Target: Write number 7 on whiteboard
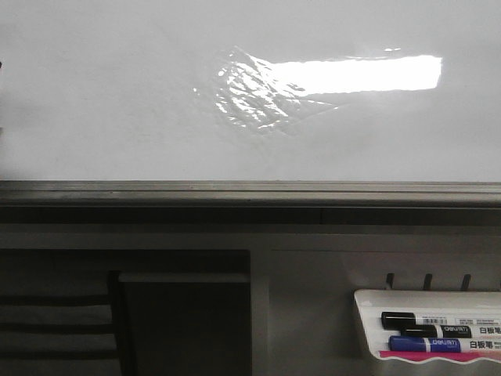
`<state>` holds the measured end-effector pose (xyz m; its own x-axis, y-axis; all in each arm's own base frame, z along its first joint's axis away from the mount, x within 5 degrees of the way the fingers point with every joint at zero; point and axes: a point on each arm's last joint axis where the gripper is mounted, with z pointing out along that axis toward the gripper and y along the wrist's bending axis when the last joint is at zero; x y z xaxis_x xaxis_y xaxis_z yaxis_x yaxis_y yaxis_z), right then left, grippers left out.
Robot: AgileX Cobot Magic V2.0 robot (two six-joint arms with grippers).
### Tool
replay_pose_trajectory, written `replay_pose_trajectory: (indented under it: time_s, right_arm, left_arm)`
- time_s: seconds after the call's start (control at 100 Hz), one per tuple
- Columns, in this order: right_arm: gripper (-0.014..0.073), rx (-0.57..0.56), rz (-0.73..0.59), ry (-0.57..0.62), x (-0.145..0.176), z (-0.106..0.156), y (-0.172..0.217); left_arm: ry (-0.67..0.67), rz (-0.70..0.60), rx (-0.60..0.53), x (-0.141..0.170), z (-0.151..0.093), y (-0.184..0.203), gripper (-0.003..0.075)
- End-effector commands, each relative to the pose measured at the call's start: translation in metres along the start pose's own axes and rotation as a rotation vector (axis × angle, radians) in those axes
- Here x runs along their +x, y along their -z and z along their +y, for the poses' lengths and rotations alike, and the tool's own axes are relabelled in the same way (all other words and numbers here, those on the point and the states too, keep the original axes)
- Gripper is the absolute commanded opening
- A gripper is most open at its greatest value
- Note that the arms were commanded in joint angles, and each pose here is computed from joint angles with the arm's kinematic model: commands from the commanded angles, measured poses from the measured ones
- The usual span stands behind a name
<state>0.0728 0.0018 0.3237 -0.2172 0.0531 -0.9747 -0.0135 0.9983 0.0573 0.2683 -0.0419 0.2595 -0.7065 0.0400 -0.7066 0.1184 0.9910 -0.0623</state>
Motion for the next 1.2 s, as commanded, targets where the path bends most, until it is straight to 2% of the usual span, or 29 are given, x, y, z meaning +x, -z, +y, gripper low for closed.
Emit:
replay_pose_trajectory:
  time_s: [0.0,0.1,0.17,0.42,0.52,0.59,0.79,0.93,0.98,1.05,1.19]
  right_arm:
    - [0.0565,0.002,-0.090,0.004,-0.017,0.000,0.002]
    - [0.0565,0.002,-0.090,0.004,-0.017,0.000,0.002]
    - [0.0565,0.002,-0.090,0.004,-0.017,0.000,0.002]
    - [0.0565,0.002,-0.090,0.004,-0.017,0.000,0.002]
    - [0.0565,0.002,-0.092,0.004,-0.019,0.001,0.003]
    - [0.0565,0.004,-0.075,0.014,-0.024,0.001,0.006]
    - [0.0565,0.003,0.133,0.065,-0.033,0.002,-0.003]
    - [0.0565,-0.129,0.328,0.152,-0.033,0.013,-0.023]
    - [0.0565,-0.213,0.382,0.170,-0.033,0.020,-0.030]
    - [0.0565,-0.342,0.426,0.197,-0.036,0.031,-0.039]
    - [0.0565,-0.595,0.490,0.369,-0.039,0.051,-0.055]
  left_arm:
    - [-0.015,-0.124,0.005,-0.019,-0.003,0.009,0.0291]
    - [-0.017,-0.122,0.003,-0.019,-0.002,0.008,0.0282]
    - [-0.017,-0.122,0.003,-0.019,-0.002,0.008,0.0234]
    - [-0.017,-0.103,0.003,-0.017,-0.002,0.008,-0.0019]
    - [-0.025,-0.077,0.001,-0.019,-0.003,0.012,-0.0020]
    - [-0.077,-0.031,-0.006,-0.022,-0.003,0.019,-0.0020]
    - [-0.350,0.121,0.066,-0.030,-0.024,0.043,-0.0020]
    - [-0.608,0.197,0.218,-0.027,-0.057,0.058,-0.0020]
    - [-0.733,0.203,0.290,-0.024,-0.073,0.064,-0.0020]
    - [-0.839,0.192,0.353,-0.021,-0.090,0.070,-0.0020]
    - [-1.021,0.130,0.454,-0.013,-0.125,0.082,-0.0020]
